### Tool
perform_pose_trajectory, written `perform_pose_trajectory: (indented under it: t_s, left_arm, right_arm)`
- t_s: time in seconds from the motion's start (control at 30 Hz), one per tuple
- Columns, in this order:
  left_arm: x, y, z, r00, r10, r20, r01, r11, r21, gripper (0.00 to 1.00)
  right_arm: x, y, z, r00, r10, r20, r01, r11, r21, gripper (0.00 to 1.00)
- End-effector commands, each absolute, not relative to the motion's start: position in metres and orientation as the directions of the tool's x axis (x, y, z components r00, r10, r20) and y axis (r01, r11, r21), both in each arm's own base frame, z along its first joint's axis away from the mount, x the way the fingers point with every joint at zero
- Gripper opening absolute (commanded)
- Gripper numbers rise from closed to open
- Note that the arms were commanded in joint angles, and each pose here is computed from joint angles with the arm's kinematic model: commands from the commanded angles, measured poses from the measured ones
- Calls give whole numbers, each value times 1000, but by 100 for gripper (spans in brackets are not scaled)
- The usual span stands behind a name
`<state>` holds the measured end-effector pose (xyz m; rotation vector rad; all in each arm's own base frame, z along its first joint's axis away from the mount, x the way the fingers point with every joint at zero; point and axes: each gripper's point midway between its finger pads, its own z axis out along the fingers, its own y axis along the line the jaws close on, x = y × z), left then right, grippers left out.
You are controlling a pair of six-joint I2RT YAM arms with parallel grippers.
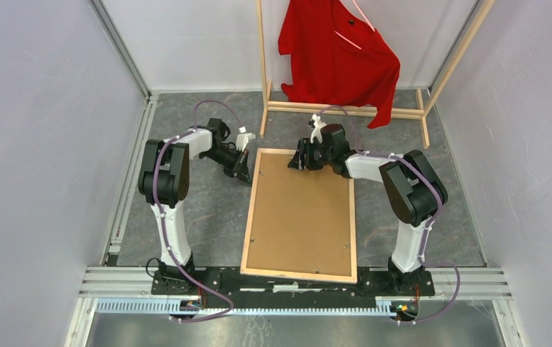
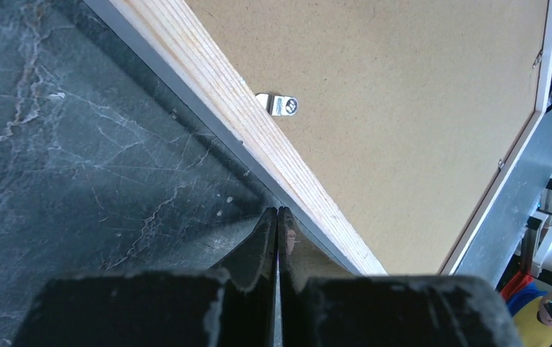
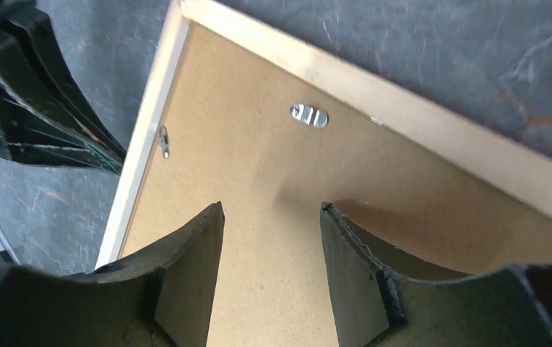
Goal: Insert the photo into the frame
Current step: Install the photo frame at the center of the board.
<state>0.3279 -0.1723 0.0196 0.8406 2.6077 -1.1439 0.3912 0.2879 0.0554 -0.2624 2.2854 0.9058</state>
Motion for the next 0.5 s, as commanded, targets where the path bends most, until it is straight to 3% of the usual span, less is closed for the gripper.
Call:
perform_pose_trajectory:
  t_s: [0.0,0.47]
  left_arm:
    - [330,-173,19,-798,447,-404,599,519,-609,6]
    - [320,-175,16,-798,457,-393,597,507,-622,4]
  right_arm:
    - [392,297,55,-764,95,-638,-391,719,575,58]
    - [422,311,41,-773,127,-621,-355,725,590,46]
